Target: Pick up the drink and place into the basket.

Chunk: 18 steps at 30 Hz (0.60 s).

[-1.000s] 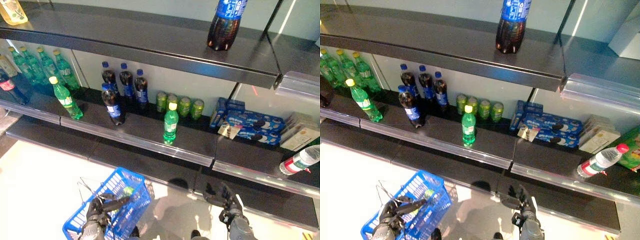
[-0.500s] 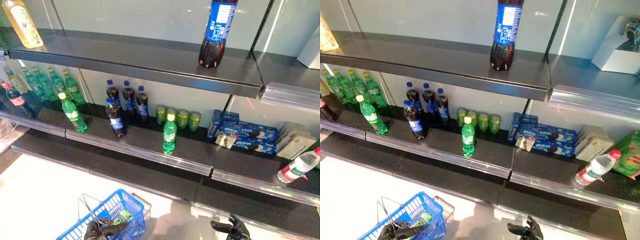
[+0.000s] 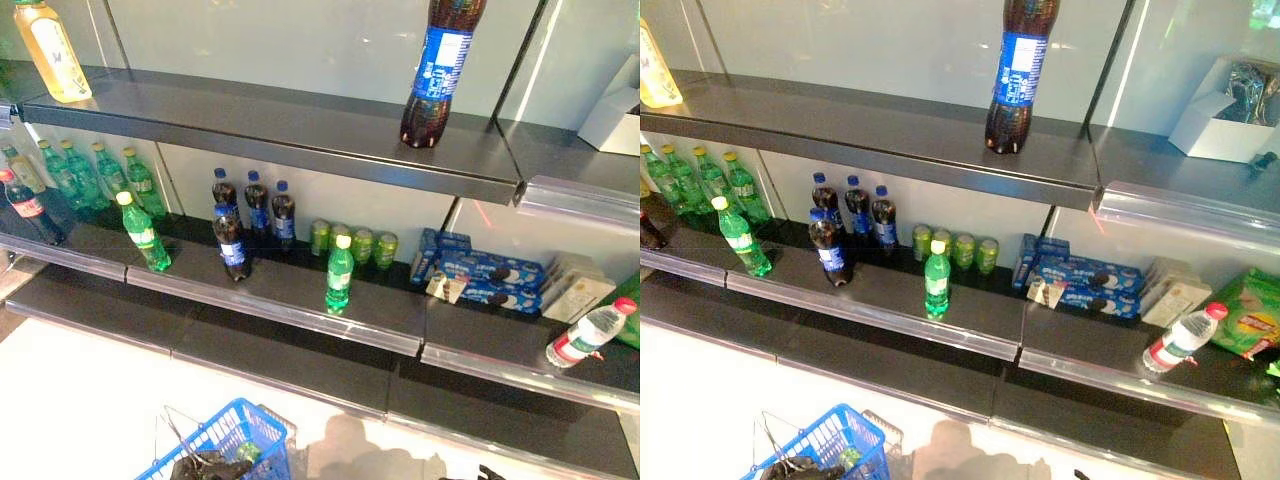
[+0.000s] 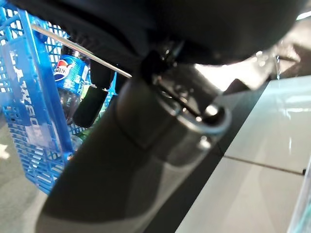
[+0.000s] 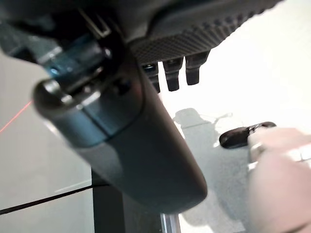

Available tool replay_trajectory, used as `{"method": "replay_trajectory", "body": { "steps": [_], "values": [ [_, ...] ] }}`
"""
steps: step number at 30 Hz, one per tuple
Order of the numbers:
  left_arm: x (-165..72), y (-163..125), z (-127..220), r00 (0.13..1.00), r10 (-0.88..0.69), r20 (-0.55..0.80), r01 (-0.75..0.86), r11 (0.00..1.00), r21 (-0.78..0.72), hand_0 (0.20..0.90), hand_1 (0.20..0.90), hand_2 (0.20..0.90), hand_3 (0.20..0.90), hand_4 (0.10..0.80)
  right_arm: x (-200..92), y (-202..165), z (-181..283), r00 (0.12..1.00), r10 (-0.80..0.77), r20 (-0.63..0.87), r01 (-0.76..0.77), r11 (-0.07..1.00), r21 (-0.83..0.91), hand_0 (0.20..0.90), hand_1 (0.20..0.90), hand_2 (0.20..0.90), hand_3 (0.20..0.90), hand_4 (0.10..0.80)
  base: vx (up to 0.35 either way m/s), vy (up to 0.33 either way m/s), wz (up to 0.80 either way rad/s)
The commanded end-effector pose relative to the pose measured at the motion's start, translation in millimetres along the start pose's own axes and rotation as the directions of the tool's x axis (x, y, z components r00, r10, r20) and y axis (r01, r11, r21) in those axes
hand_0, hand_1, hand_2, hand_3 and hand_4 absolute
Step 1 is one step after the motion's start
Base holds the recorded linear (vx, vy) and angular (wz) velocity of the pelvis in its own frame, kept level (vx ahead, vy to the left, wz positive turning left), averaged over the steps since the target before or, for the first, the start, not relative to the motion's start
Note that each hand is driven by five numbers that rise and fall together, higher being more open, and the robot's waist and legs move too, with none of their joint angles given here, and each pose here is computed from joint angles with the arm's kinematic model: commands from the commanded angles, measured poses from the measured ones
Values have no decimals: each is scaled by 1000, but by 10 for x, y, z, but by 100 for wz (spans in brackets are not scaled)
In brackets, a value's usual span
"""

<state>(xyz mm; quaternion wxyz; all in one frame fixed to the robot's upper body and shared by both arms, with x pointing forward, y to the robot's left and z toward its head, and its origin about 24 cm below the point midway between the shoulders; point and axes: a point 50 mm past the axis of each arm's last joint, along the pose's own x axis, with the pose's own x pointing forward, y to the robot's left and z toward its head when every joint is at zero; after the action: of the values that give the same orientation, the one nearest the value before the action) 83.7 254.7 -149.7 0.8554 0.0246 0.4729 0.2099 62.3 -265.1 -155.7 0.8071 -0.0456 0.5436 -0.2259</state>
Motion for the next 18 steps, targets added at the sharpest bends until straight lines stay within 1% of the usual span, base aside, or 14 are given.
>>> {"method": "replay_trajectory", "body": {
  "steps": [1,4,8,12,15,18],
  "values": [
    [76,84,1158,883,29,469,6,997,-73,300,300,300,200,100,63,-169,453,986,-42,163,41,999,11,900,900,900,900,800,100,80,-7],
    [77,32,1176,883,31,468,4,997,-72,300,300,300,200,100,65,-105,468,986,-18,164,19,1000,-1,900,900,900,900,800,176,36,7],
    [82,-3,1194,887,29,460,-5,999,-53,300,300,300,200,100,76,-89,470,991,-13,136,14,1000,-3,900,900,900,900,800,231,3,52],
    [93,-40,1157,894,15,448,-11,1000,-11,300,300,300,200,100,59,-134,292,994,-43,96,40,999,34,900,900,900,900,800,260,-55,13],
    [91,-98,1153,893,-14,450,10,1000,11,300,300,300,200,100,54,-148,258,994,-62,85,58,997,42,900,900,900,900,800,142,-43,57],
    [74,-152,1133,888,-33,458,38,999,-2,300,300,300,200,100,54,-194,296,992,-71,108,66,996,55,900,900,900,900,800,82,-25,42]
  ]
}}
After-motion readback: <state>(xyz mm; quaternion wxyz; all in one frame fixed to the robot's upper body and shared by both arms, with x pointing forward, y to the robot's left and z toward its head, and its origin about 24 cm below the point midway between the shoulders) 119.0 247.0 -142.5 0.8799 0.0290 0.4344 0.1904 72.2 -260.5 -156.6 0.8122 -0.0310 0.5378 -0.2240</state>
